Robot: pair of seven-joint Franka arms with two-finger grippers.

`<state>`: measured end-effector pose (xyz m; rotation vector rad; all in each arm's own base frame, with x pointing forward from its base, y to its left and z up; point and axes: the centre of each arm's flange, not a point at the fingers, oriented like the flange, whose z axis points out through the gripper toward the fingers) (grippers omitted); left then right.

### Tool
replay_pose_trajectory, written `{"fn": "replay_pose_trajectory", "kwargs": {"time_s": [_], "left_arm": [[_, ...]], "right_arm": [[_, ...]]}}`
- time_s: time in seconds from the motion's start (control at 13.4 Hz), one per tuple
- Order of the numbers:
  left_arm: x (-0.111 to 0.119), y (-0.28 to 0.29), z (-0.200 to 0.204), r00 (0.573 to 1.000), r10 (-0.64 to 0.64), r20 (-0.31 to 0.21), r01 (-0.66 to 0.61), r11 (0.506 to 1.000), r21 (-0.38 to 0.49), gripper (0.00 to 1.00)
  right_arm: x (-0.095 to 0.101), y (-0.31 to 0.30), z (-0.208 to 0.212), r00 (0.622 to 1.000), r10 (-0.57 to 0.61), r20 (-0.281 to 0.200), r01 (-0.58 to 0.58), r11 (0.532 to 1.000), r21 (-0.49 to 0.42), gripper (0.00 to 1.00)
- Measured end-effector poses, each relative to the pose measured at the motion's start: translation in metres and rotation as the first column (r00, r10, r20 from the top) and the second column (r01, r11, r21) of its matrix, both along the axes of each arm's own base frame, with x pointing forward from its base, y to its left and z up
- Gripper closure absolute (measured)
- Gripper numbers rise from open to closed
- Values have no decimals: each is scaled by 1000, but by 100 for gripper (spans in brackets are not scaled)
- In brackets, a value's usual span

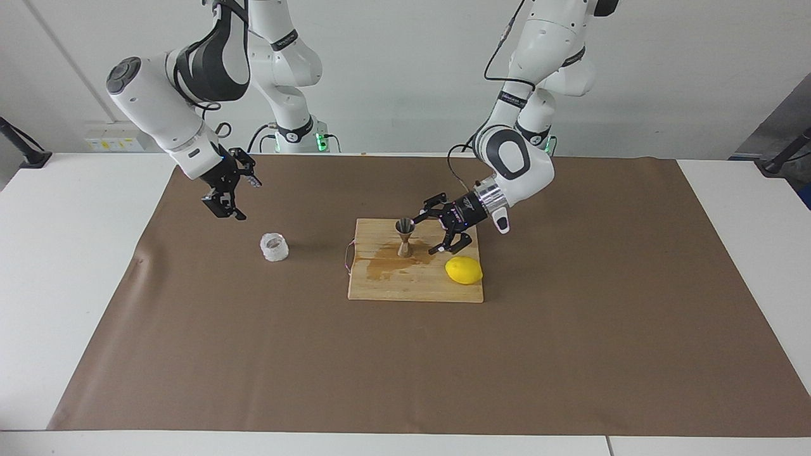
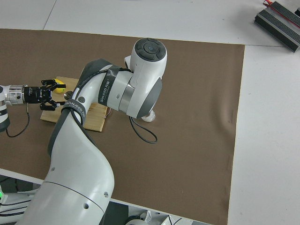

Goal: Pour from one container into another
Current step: 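Withdraw the left gripper while the right gripper reaches the white cup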

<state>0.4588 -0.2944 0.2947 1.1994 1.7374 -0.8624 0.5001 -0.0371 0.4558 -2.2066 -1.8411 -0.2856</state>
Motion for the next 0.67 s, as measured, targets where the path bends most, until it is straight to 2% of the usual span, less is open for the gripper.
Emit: {"fn": "replay_pose_trajectory", "kwargs": {"time_s": [0.3,0.52,0.67], "left_arm": [[14,19,18,997,-73,-25,74,996,45,0],[30,49,37,991,-129,-37,133,983,127,0],[42,74,51,982,-185,-46,190,963,189,0]], "right_arm": [[4,-23,-48,996,88,-16,-86,994,72,0],[6,-33,-79,988,148,47,-153,979,136,0],[5,-40,-97,986,153,59,-161,974,158,0]]}}
